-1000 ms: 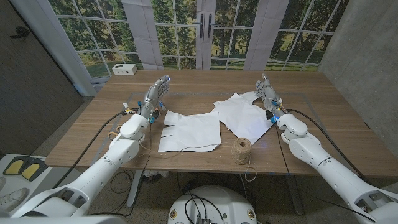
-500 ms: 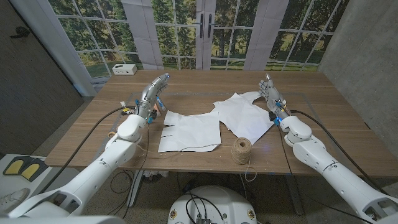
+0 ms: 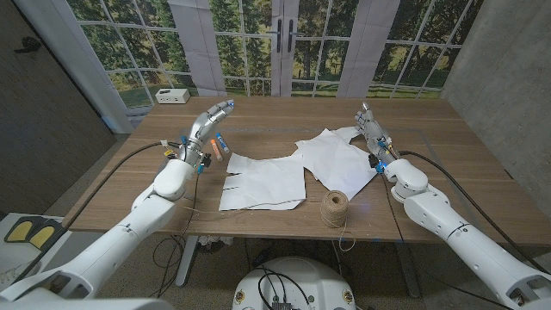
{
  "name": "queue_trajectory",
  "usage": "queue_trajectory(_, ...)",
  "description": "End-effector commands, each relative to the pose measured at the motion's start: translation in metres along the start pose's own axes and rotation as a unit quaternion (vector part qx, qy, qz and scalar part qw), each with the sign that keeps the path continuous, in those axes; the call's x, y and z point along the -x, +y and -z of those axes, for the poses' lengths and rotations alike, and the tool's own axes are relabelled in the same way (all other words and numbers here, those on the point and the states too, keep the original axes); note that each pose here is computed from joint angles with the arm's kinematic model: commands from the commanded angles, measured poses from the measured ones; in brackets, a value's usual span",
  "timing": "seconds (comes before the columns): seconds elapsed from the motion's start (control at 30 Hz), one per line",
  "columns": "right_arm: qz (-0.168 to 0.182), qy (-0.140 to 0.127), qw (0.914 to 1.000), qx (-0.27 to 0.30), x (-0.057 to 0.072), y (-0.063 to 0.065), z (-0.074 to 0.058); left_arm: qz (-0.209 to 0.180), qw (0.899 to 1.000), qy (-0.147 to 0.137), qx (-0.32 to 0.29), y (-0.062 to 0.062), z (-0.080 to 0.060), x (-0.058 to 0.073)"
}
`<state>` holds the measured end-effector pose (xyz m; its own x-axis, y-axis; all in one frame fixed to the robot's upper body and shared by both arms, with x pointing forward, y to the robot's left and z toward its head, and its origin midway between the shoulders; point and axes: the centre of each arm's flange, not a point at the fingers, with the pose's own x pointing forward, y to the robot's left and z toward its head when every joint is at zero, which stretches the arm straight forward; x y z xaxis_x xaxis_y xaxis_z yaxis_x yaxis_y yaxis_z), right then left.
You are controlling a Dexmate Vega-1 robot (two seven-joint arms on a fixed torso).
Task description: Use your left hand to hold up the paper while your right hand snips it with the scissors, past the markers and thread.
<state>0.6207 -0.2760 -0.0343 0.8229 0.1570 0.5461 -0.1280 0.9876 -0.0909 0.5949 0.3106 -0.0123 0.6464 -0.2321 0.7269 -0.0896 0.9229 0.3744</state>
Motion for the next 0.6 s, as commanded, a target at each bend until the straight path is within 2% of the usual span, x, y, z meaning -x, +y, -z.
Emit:
queue_trajectory(0.03, -0.001, 0.009, 0.9999, 0.011, -0.006, 0.008, 0.0, 0.002, 0.995, -0.024, -0.093, 0.016, -0.012, 0.014)
queue_trajectory(0.23, -0.005, 0.016, 0.9998, 0.013, -0.008, 0.008, 0.005, 0.016, 0.99, -0.028, -0.14, 0.017, -0.017, 0.02)
queue_trajectory(0.47, -0.001, 0.004, 0.9998, 0.02, -0.004, 0.005, 0.004, 0.013, 0.982, -0.029, -0.187, 0.018, -0.02, 0.027)
queue_trajectory(0.6, -0.006, 0.0, 1.0, 0.001, -0.002, 0.001, 0.01, 0.013, 0.977, -0.032, -0.211, 0.018, -0.023, 0.03)
